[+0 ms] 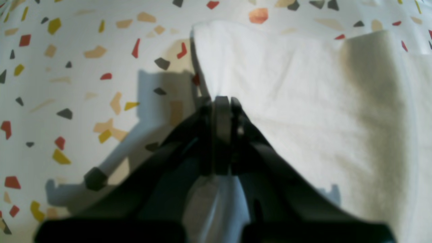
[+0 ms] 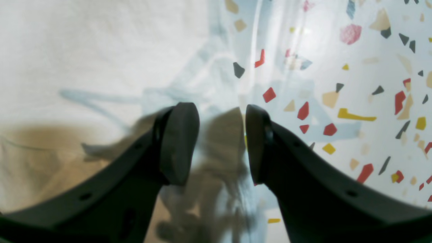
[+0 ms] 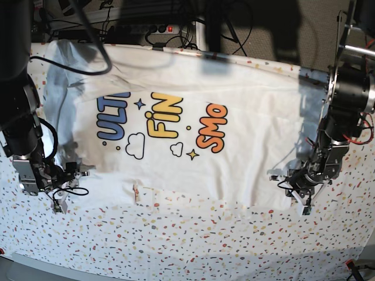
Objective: Fold the T-shirt properly
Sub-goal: 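Lift the side edges and fold them inward toward the shirt's center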
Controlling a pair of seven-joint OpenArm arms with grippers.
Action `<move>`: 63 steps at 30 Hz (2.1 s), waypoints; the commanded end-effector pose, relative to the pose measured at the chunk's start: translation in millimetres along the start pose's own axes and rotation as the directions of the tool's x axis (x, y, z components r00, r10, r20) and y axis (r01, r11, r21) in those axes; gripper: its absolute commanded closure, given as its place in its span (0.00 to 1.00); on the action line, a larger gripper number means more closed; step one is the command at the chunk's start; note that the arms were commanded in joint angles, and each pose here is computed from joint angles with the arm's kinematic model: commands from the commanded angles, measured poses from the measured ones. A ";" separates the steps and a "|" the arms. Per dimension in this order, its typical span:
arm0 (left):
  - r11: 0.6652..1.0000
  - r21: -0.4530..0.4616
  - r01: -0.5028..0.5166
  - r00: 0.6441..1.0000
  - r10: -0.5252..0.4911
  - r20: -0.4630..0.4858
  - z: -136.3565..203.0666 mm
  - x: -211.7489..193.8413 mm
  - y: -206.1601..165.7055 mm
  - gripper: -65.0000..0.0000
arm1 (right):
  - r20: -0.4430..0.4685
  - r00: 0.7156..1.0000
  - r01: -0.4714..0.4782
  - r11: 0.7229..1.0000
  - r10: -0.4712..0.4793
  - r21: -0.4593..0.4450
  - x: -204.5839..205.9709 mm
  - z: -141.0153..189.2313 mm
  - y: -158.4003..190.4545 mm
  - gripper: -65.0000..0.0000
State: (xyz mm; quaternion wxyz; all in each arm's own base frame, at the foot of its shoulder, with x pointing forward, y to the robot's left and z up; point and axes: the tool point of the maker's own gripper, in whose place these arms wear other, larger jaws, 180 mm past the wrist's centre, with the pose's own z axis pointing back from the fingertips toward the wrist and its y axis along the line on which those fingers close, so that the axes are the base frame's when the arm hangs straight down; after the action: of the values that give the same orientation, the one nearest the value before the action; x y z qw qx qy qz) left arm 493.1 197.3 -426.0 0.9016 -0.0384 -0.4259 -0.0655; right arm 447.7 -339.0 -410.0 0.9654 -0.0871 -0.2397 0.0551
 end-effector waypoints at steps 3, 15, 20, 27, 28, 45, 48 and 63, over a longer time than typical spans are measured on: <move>1.000 0.013 0.010 1.000 -0.010 0.005 1.1 13.9 6.4 1.00 | 0.041 0.999 0.005 0.998 -0.003 -0.061 16.0 11.5 -28.5 0.59; 1.000 0.013 0.011 1.000 -0.011 0.005 1.1 14.0 6.4 1.00 | 0.081 0.995 0.069 0.996 -0.065 -0.055 22.7 16.1 -37.6 0.59; 1.000 0.013 0.011 1.000 -0.011 0.006 1.0 14.0 6.3 1.00 | 0.086 0.994 0.078 0.995 -0.072 -0.070 23.0 18.0 -44.3 0.59; 1.000 0.013 0.011 1.000 -0.011 0.005 1.0 14.0 6.2 1.00 | 0.075 0.993 0.096 0.995 -0.096 0.002 16.9 14.8 -30.9 0.59; 1.000 0.013 0.011 1.000 -0.011 0.005 1.0 14.0 6.2 1.00 | 0.064 0.993 0.094 0.996 -0.095 0.005 10.9 12.0 -28.4 0.59; 1.000 0.013 0.006 1.000 -0.006 0.009 1.1 14.7 6.5 1.00 | 0.064 0.995 0.078 0.997 -0.079 0.018 -1.4 2.1 -15.0 1.00; 1.000 0.020 -0.018 0.999 0.017 0.039 1.3 20.3 7.9 1.00 | 0.112 0.990 0.083 0.996 -0.084 0.013 13.5 5.9 -17.9 1.00; 0.984 0.148 -0.095 0.989 0.076 0.128 7.3 54.7 40.6 1.00 | 0.215 0.976 -0.003 0.994 -0.020 0.107 85.9 42.0 -9.2 1.00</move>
State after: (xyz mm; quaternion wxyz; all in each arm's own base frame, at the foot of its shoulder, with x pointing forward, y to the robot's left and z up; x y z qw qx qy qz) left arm 513.1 224.4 -402.7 0.8904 0.0024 -0.4552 0.0026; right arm 486.1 -323.8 -361.0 0.9482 -0.0229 -0.3080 0.0745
